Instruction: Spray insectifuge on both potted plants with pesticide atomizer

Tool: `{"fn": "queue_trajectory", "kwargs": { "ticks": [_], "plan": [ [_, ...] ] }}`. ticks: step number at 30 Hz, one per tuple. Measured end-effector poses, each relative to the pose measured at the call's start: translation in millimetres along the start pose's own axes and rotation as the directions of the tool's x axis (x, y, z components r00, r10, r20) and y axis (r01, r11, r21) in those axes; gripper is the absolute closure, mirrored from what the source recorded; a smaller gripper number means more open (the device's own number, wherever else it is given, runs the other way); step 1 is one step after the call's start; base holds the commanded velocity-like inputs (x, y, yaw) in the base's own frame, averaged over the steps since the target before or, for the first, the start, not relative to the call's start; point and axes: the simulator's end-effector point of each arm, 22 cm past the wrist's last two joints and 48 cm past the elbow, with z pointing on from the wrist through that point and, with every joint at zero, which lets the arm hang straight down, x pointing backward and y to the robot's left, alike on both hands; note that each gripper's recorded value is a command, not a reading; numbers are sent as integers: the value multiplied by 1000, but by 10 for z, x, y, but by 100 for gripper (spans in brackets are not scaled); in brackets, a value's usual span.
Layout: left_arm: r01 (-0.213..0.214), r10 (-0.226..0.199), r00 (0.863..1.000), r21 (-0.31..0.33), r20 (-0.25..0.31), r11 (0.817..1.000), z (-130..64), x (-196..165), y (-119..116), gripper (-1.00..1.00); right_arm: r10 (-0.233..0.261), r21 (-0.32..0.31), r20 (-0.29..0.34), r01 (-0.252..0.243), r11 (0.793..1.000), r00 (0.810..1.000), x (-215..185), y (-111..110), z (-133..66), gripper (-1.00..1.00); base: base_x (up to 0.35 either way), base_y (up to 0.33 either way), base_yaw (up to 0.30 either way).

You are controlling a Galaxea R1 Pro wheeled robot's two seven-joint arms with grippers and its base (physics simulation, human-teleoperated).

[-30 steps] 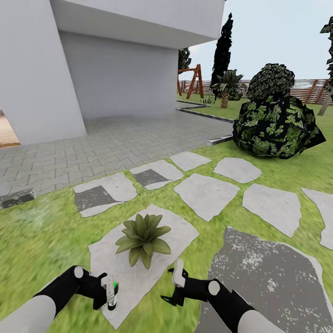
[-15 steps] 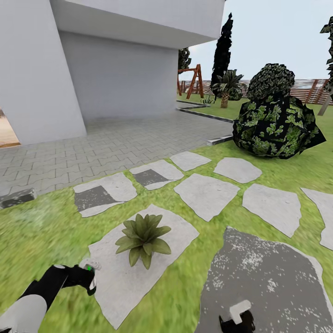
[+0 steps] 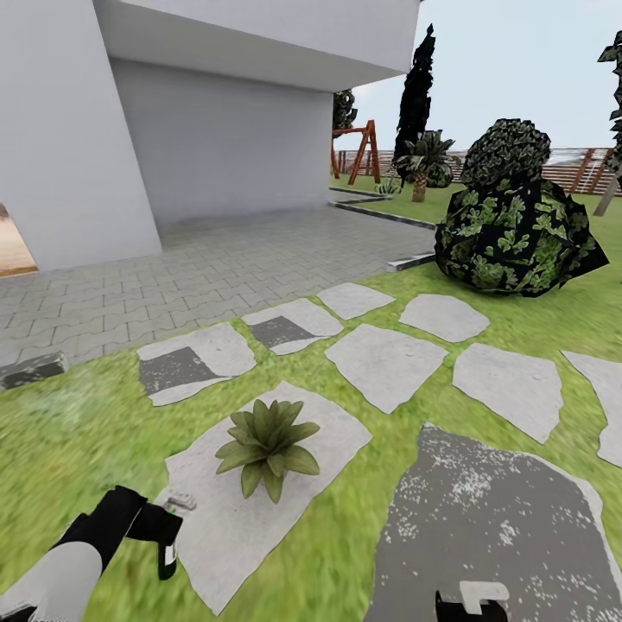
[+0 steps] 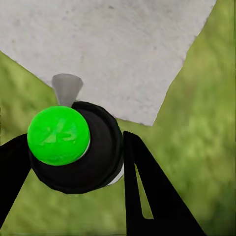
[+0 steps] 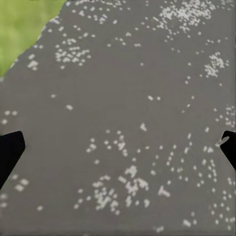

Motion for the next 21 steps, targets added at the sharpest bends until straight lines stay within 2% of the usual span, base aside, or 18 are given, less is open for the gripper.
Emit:
{"fn": "queue_trajectory", "kwargs": {
  "ticks": [2,4,6,8,11,15,21],
  "plan": [
    [-8,9,1000,-3,12,1000,-60,-206,-10,100,3,-9,0,-3,1000,1000,-2,64,-9,-100,0,0,0],
    [1,-2,999,-22,-54,1000,-157,-290,30,100,4,-12,-1,-4,1000,1000,0,90,-13,-100,0,0,0],
    [-33,29,992,-31,-121,999,-232,-313,21,100,4,-13,-2,-4,1000,1000,1,96,-14,-100,0,0,0],
    [-84,90,980,37,-175,996,-295,-307,-140,100,3,-12,-1,-3,1000,1000,0,85,-12,-100,0,0,0],
    [-113,128,975,90,-182,989,-338,-328,-264,100,3,-11,-1,-4,1000,1000,-1,79,-11,-100,0,0,0],
    [-132,144,978,88,-154,987,-405,-466,-272,100,6,-7,-1,-6,1000,1000,0,69,-11,-100,35,9,0],
    [-138,150,978,90,-147,986,-413,-501,-305,100,7,-5,-1,-7,1000,1000,-1,62,-13,-100,288,98,0]
  ]
}}
